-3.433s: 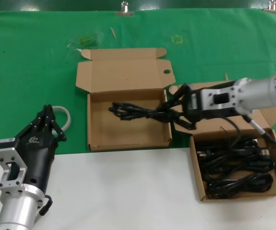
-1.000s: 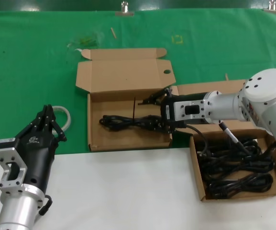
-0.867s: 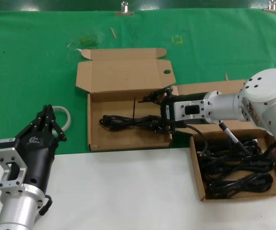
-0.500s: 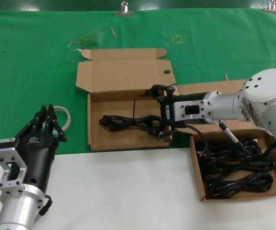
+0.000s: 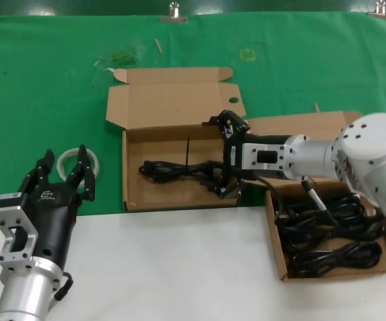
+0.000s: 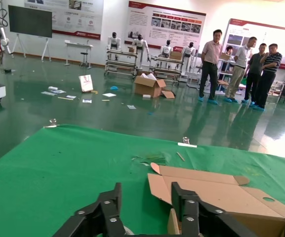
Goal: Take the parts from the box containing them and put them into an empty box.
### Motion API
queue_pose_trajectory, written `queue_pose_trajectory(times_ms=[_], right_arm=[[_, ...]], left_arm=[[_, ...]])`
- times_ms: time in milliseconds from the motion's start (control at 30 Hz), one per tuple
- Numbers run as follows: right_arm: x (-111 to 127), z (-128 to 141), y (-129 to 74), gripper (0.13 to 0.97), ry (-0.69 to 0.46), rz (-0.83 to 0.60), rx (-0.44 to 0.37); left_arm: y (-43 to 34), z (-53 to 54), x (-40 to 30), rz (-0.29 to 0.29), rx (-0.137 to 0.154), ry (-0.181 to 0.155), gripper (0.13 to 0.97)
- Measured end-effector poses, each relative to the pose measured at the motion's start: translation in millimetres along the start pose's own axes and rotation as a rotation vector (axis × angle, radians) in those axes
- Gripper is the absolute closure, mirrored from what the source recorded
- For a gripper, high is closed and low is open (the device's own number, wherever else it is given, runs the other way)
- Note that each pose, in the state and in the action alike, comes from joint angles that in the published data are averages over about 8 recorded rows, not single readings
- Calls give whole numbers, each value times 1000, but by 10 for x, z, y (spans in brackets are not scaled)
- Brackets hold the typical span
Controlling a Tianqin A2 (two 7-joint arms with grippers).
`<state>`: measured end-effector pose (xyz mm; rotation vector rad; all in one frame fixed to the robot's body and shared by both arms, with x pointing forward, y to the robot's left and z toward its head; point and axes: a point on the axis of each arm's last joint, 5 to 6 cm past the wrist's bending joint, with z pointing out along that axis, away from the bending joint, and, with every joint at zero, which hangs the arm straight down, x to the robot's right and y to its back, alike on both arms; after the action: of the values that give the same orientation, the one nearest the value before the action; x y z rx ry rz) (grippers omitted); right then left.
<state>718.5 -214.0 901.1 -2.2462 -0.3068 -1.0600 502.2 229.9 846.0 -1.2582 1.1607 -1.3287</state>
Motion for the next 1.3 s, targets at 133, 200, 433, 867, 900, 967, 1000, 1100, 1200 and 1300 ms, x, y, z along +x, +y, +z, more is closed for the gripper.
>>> queue_pose_trajectory(times_ms=[133,200,433,867,900,967,1000,1100,1200,1300], right_arm=[[-110,3,-1,214,48,58,0],[-167,0,-1,214,74,89,0],[-368,-36,-4,150,166,202,0],[-722,-202,-12,130,339,419,-2],[-749,-220,-13,130,353,436,-2],[-801,-257,-15,130,380,469,-2],[-827,-277,-17,130,393,486,-2],[-903,-341,-21,130,434,536,-3],[-978,-410,-27,130,475,585,-3],[-1051,-484,-34,130,517,634,-3]], left_arm=[[0,0,0,0,0,0,673],[0,0,0,0,0,0,653],[0,0,0,0,0,0,545],[0,0,0,0,0,0,269],[0,0,0,0,0,0,269],[0,0,0,1,0,0,243],[0,0,0,1,0,0,231],[0,0,0,0,0,0,193],[0,0,0,0,0,0,167],[0,0,0,0,0,0,154]])
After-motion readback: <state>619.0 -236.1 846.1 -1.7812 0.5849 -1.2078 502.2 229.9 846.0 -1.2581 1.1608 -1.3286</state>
